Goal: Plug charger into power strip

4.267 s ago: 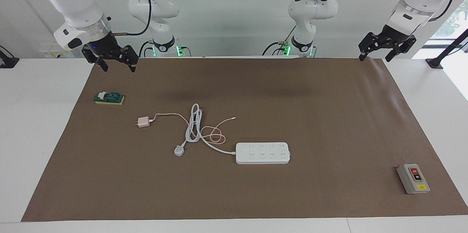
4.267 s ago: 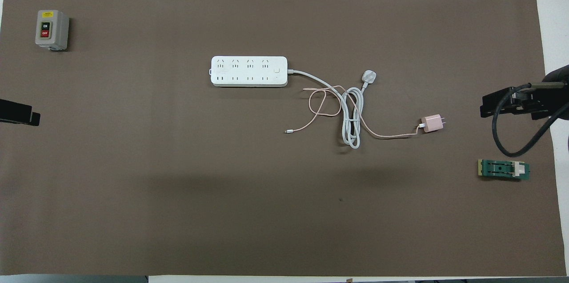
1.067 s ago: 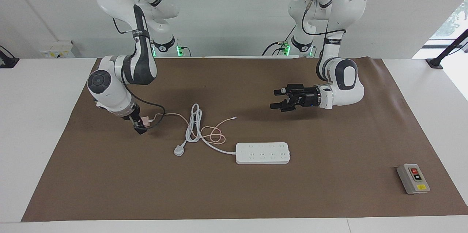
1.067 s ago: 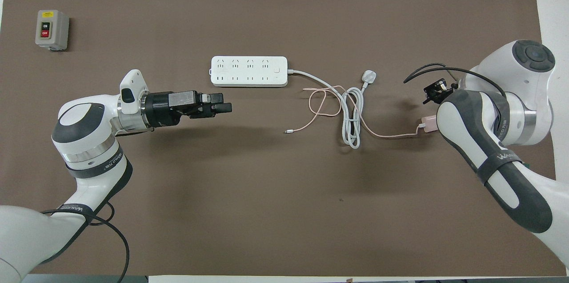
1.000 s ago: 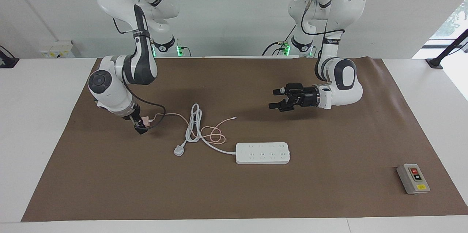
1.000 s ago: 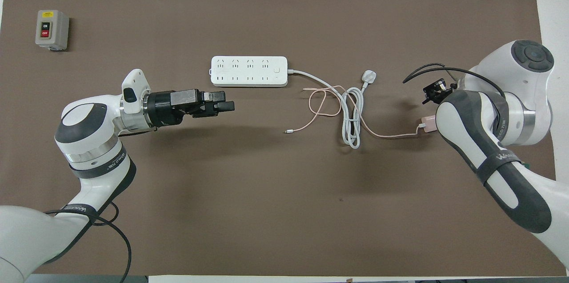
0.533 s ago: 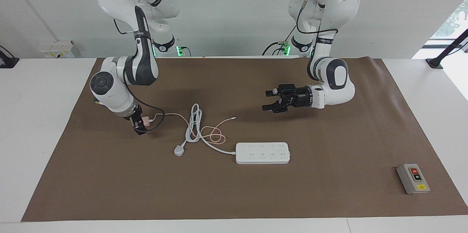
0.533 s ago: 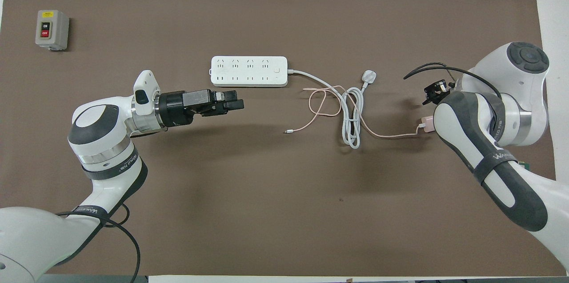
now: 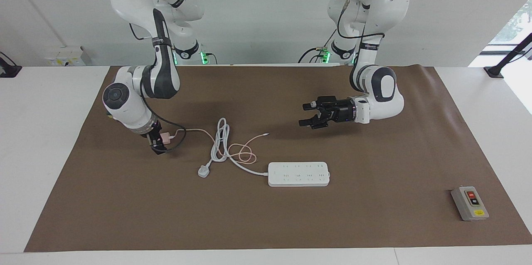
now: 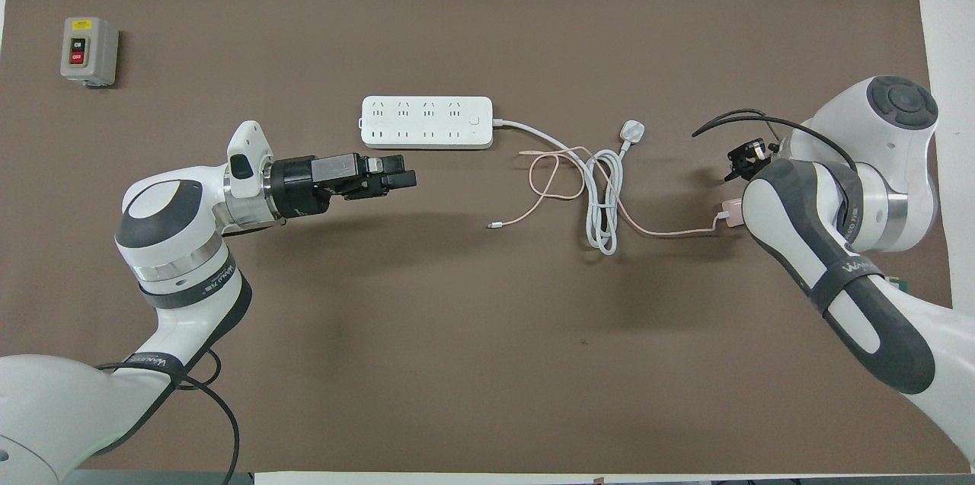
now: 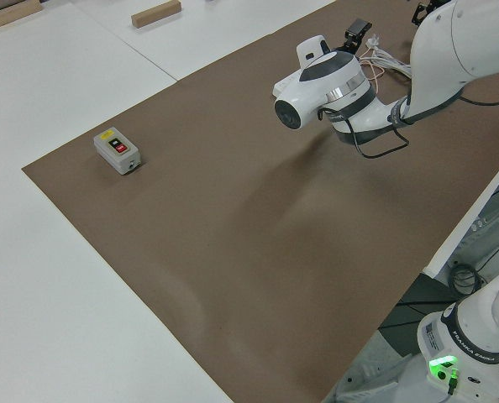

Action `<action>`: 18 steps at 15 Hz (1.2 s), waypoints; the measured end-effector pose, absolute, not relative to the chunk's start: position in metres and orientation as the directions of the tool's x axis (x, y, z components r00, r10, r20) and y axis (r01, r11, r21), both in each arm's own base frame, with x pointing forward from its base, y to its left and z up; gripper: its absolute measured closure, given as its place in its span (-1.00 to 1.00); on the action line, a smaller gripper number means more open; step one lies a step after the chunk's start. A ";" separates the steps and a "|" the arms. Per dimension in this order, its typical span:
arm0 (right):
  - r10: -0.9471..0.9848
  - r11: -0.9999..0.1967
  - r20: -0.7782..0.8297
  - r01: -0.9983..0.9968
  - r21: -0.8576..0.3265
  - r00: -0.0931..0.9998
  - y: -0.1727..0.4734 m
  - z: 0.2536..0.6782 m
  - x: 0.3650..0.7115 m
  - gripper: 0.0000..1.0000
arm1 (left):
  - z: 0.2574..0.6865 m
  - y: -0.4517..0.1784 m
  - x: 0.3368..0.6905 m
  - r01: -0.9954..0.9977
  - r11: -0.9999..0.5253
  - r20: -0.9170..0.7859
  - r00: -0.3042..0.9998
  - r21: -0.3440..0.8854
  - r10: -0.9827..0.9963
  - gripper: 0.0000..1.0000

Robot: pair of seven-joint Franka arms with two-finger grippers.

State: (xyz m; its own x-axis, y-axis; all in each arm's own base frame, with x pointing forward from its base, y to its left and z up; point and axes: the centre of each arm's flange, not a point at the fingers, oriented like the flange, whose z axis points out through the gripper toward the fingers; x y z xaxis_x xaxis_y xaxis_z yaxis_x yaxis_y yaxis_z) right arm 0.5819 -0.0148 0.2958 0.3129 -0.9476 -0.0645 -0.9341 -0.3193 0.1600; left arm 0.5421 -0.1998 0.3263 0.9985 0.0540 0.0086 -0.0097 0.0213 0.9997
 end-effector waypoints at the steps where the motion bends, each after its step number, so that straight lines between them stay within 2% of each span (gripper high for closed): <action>1: -0.952 -0.307 -0.065 -0.937 0.168 0.300 -0.015 0.293 0.579 -0.99 | 0.326 -0.200 0.542 -0.010 0.021 0.009 0.999 1.000 0.054 -1.00; 4: -0.953 -0.301 -0.068 -0.936 0.180 0.294 -0.015 0.287 0.575 -0.94 | 0.326 -0.199 0.542 -0.010 0.021 0.009 0.998 1.000 0.055 -1.00; 5: -0.953 -0.301 -0.068 -0.936 0.180 0.294 -0.015 0.287 0.575 -0.84 | 0.326 -0.199 0.542 -0.010 0.021 0.009 0.998 1.000 0.055 -1.00; 6: -0.953 -0.301 -0.068 -0.936 0.180 0.294 -0.015 0.287 0.575 -0.63 | 0.326 -0.199 0.542 -0.010 0.021 0.009 0.998 1.000 0.055 -1.00; 7: -0.953 -0.301 -0.068 -0.936 0.180 0.294 -0.015 0.287 0.575 -0.59 | 0.326 -0.199 0.542 -0.010 0.023 0.009 0.998 1.000 0.054 -1.00; 18: -0.956 -0.292 -0.065 -0.939 0.180 0.285 -0.023 0.287 0.575 -0.60 | 0.335 -0.196 0.549 -0.036 0.025 0.034 0.998 0.999 0.061 -1.00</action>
State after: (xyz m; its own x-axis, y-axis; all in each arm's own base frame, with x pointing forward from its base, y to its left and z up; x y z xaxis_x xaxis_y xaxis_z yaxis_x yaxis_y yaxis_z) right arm 0.5748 -0.0234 0.2869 0.2849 -0.9563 -0.0653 -0.9392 -0.2921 0.1805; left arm 0.5491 -0.1964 0.3352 0.9976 0.0610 0.0342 -0.0358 0.0253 0.9990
